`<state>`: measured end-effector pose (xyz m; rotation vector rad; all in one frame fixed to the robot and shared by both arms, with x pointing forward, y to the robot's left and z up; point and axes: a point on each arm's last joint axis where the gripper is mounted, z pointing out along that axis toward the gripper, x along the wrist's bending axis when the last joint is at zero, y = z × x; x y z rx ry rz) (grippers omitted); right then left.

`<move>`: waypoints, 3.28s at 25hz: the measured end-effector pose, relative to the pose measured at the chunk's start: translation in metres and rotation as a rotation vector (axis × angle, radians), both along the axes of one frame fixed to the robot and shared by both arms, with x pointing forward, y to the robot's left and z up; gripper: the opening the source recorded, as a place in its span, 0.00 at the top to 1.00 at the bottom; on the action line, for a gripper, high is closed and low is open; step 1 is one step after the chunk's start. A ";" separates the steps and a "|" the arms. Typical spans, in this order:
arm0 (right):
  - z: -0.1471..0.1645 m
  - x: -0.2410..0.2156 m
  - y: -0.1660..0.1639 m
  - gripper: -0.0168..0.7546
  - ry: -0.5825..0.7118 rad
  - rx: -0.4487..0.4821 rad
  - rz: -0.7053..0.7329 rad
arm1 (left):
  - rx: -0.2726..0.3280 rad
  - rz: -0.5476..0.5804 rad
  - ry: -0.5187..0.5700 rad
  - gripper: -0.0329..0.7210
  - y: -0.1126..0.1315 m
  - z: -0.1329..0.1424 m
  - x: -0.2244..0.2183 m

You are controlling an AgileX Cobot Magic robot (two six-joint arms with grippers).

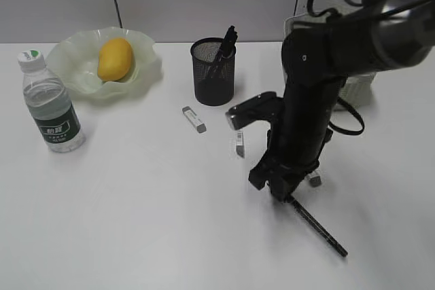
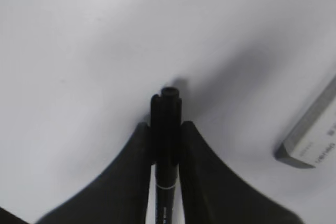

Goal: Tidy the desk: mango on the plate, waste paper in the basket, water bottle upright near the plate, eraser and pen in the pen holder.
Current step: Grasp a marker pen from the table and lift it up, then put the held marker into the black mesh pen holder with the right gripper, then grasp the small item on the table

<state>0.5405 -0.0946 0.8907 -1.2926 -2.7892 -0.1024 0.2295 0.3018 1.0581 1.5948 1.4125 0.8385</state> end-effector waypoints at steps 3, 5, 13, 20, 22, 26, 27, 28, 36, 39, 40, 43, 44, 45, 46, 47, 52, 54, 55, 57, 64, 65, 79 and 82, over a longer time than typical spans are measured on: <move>0.045 0.001 0.001 0.80 -0.131 0.093 -0.019 | 0.000 0.000 0.000 0.31 0.000 0.000 0.000; 0.079 0.003 0.002 0.80 -0.278 0.182 -0.030 | 0.000 0.000 -0.001 0.31 0.000 0.000 0.000; 0.160 0.036 0.013 0.80 -0.924 0.621 -0.208 | 0.000 0.000 -0.001 0.31 0.000 0.000 0.000; 0.149 0.067 0.023 0.80 -1.324 0.780 -0.238 | 0.000 0.000 -0.002 0.31 0.000 0.000 0.000; 0.136 0.073 0.028 0.80 -1.360 0.794 -0.197 | 0.000 0.000 -0.002 0.31 0.000 0.000 0.000; 0.105 0.086 0.039 0.80 -1.354 0.780 -0.156 | 0.000 0.000 -0.002 0.31 0.000 0.000 0.000; 0.098 0.090 0.042 0.80 -1.348 0.775 -0.155 | 0.000 0.000 -0.002 0.31 0.000 0.000 0.000; 0.091 0.094 0.045 0.80 -1.344 0.772 -0.155 | 0.000 0.000 -0.002 0.31 0.000 0.000 0.000; 0.050 0.109 0.051 0.80 -1.295 0.735 -0.173 | 0.000 0.000 -0.002 0.31 0.000 0.000 0.000; 0.041 0.110 0.050 0.80 -1.275 0.723 -0.200 | 0.000 0.000 -0.002 0.31 0.000 0.000 0.000; 0.040 0.110 0.050 0.80 -1.269 0.719 -0.203 | 0.000 0.000 -0.002 0.31 0.000 0.000 0.000; 0.040 0.110 0.050 0.71 -1.270 0.719 -0.195 | 0.000 0.000 -0.002 0.31 0.000 0.000 0.000; 0.040 0.110 0.050 0.61 -1.270 0.719 -0.188 | 0.000 0.000 -0.002 0.31 0.000 0.000 0.000; 0.040 0.109 0.051 0.52 -1.271 0.719 -0.183 | 0.000 0.000 -0.002 0.31 0.000 0.000 0.000; 0.040 0.109 0.051 0.43 -1.271 0.720 -0.183 | 0.000 0.000 -0.002 0.31 0.000 0.000 0.000; 0.041 0.109 0.051 0.34 -1.273 0.721 -0.183 | 0.000 0.000 -0.002 0.31 0.000 0.000 0.000; 0.069 0.106 0.049 0.20 -1.288 0.699 -0.138 | 0.000 0.000 -0.002 0.31 0.000 0.000 0.000; 0.091 0.101 0.047 0.19 -1.281 0.688 -0.119 | 0.000 0.000 -0.002 0.31 0.000 0.000 0.000; 0.106 0.097 0.045 0.19 -1.269 0.683 -0.113 | 0.000 0.000 -0.002 0.31 0.000 0.000 0.000; 0.133 0.088 0.041 0.20 -1.225 0.668 -0.103 | 0.000 0.000 -0.002 0.31 0.000 0.000 0.000; 0.205 0.041 0.019 0.26 -0.824 0.471 -0.027 | 0.000 0.000 -0.002 0.31 0.000 0.000 0.000; 0.208 0.033 0.015 0.27 -0.748 0.422 -0.010 | 0.000 0.000 -0.002 0.31 0.000 0.000 0.000; 0.232 -0.013 -0.112 0.29 -0.348 0.107 -0.278 | 0.003 -0.001 0.034 0.31 -0.001 0.000 0.006; 0.233 -0.042 -0.156 0.29 -0.360 0.089 -0.408 | 0.009 -0.001 0.079 0.31 -0.002 0.000 0.013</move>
